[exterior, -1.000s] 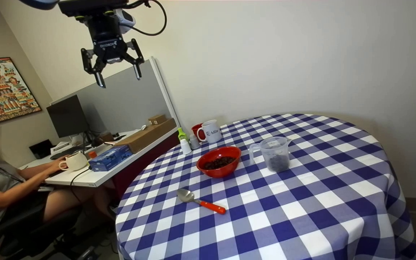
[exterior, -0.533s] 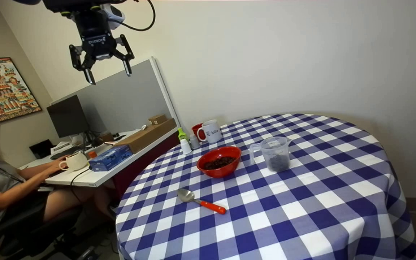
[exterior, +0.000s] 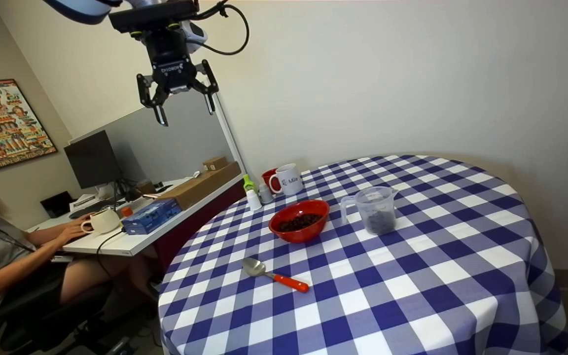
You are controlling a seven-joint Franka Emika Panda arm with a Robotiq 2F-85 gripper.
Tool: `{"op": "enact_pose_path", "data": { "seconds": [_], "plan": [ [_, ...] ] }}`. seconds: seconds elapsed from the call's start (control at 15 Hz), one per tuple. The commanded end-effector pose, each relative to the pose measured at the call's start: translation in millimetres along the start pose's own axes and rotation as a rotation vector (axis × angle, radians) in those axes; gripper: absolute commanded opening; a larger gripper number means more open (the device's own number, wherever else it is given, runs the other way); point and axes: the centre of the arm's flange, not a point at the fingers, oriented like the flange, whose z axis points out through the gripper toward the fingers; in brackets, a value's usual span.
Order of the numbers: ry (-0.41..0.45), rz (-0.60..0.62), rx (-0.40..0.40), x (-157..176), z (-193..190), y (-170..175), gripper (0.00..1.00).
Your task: Pick up the jar and pour some of its contents into the bowl
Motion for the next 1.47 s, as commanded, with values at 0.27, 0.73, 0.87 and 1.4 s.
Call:
{"op": "enact_pose_path", "data": {
  "seconds": [0.27, 0.73, 0.87, 1.4],
  "plan": [
    [0.008, -0.007, -0.007, 3.2, -5.3, -2.4, 1.0],
    [0.008, -0.007, -0.008, 3.2, -5.4, -2.4, 1.0],
    [0.008, -0.007, -0.008, 3.2, -5.4, -2.4, 1.0],
    [-0.004, 0.115, -0.075, 15.5, 5.8, 99.2, 1.0]
  ]
}}
